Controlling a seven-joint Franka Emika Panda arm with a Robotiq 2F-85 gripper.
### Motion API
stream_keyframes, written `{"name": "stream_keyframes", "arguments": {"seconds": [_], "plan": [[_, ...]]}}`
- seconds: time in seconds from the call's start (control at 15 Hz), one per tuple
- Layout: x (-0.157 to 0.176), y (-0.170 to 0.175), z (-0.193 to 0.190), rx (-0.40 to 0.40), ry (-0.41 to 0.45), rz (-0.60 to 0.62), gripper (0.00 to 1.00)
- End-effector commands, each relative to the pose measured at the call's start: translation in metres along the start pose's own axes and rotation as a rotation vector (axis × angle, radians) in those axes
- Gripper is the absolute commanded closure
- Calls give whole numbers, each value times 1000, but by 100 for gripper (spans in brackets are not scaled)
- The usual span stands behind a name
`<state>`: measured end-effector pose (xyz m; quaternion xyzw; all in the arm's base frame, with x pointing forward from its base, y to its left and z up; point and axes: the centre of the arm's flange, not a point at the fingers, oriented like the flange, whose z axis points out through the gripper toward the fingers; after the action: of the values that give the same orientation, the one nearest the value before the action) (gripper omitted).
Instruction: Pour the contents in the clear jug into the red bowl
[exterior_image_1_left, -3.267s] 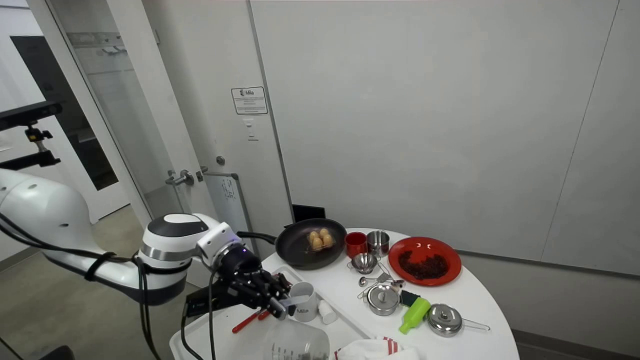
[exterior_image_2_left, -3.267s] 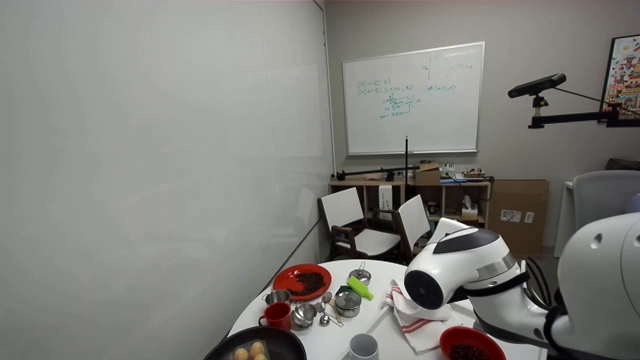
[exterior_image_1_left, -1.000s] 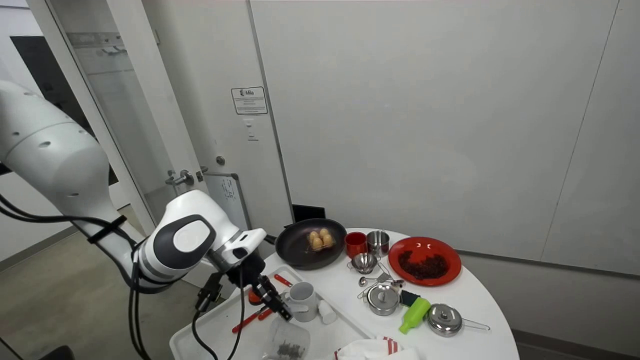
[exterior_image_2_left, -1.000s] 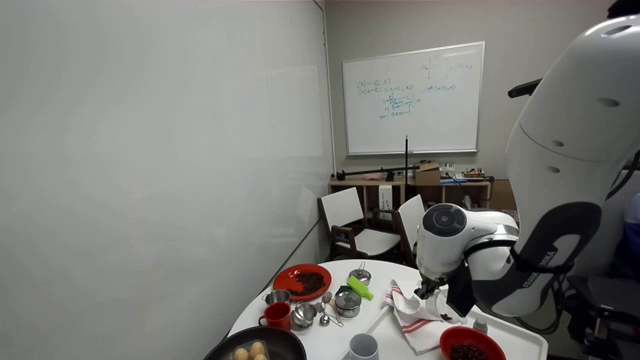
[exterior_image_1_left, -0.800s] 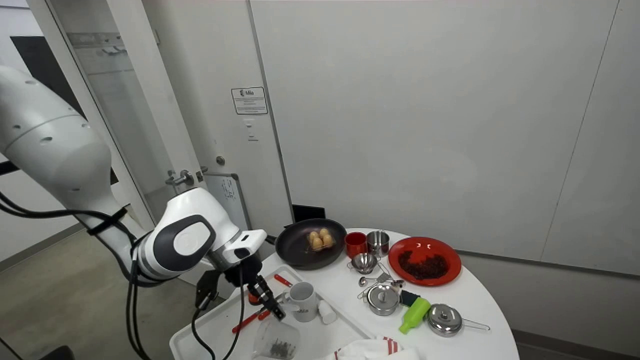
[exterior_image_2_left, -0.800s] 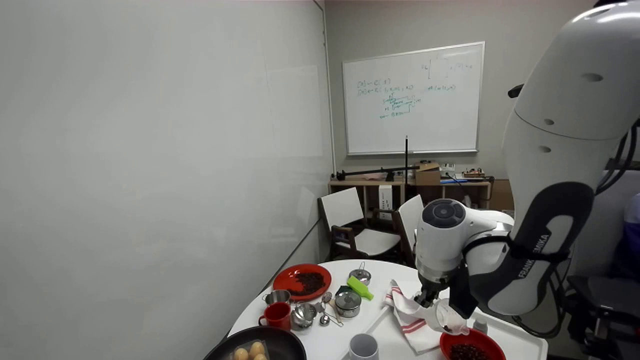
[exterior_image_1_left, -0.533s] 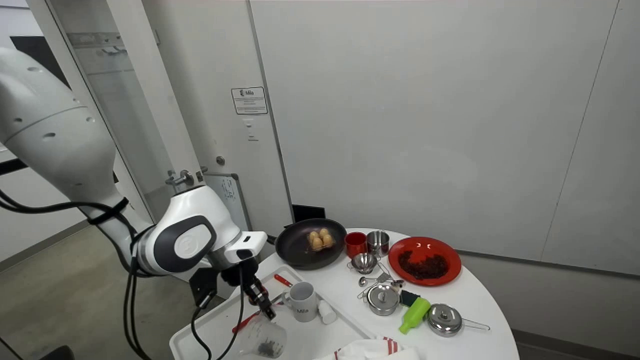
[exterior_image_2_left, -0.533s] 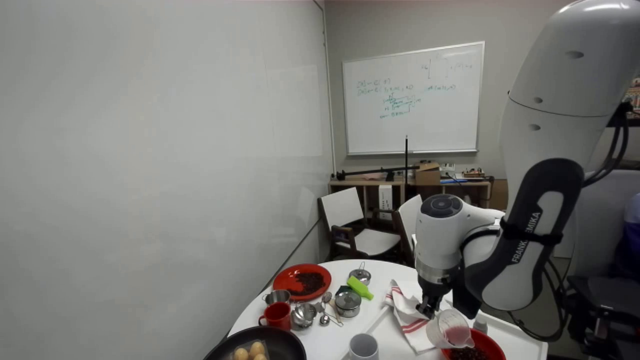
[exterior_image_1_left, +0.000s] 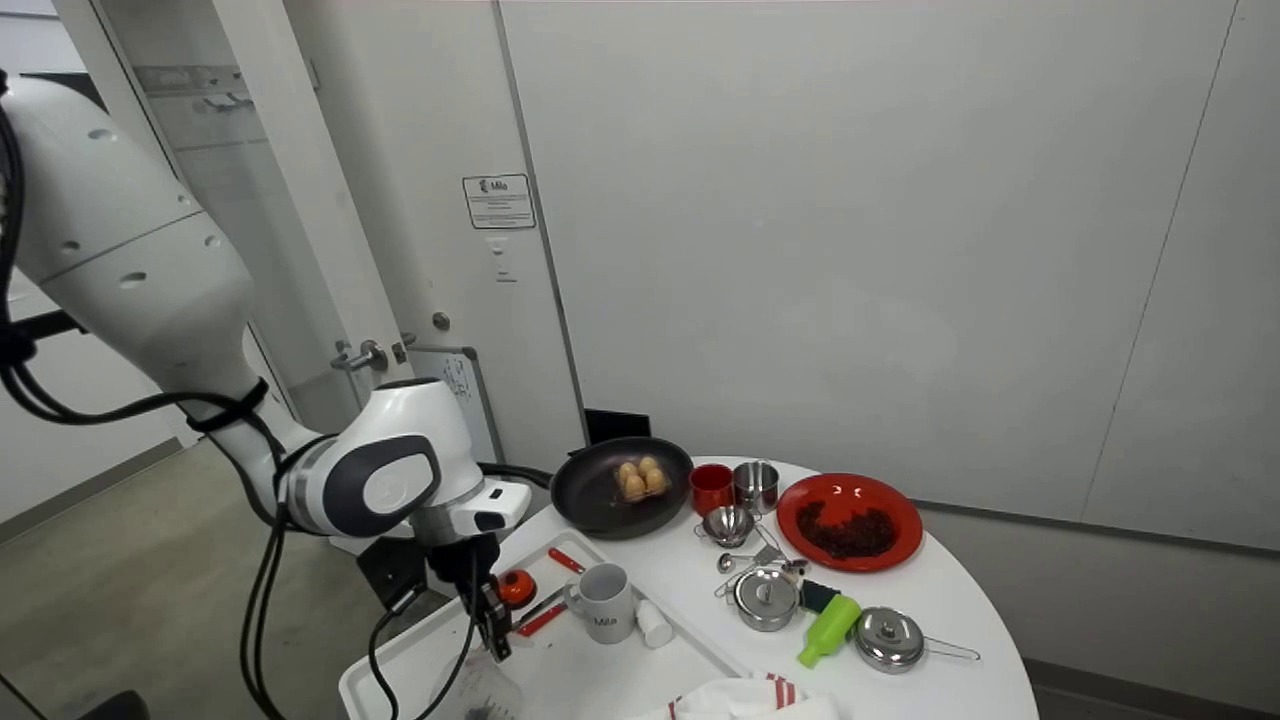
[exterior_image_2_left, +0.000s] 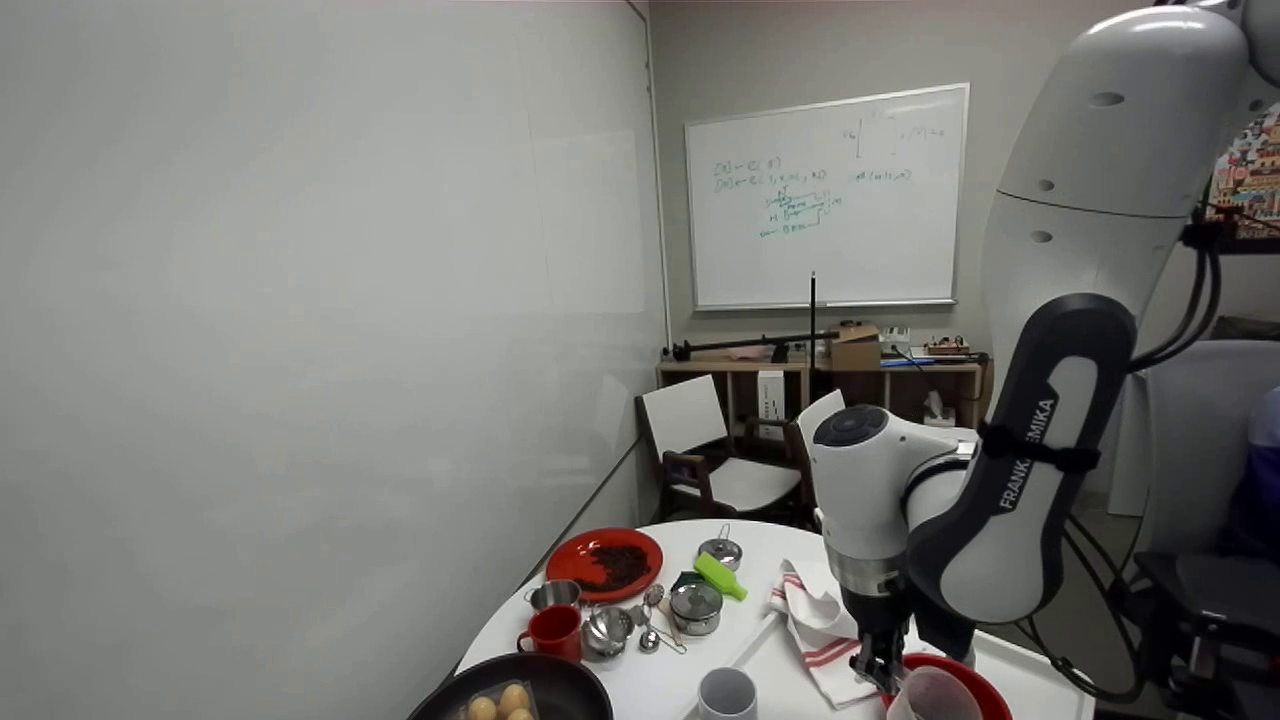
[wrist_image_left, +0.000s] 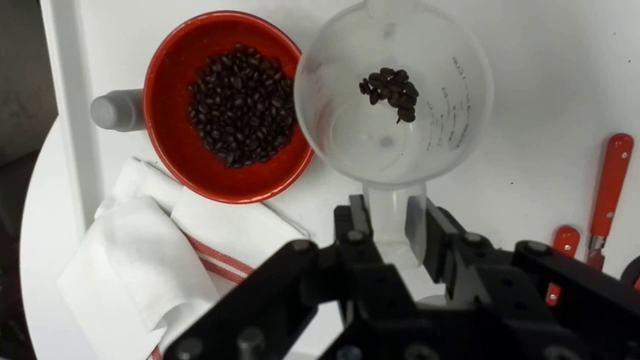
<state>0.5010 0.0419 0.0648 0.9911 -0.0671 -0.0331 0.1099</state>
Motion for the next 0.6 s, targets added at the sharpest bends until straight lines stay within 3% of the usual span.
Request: {"name": "stream_keyframes", "arguments": {"seconds": [0.0,0.27,0.53], "plan": [[8,-18,-1,17,-8,-81,92],[15,-43,0,16,16,-209,92],[18,-67,24,-65,56,-343,92]]}}
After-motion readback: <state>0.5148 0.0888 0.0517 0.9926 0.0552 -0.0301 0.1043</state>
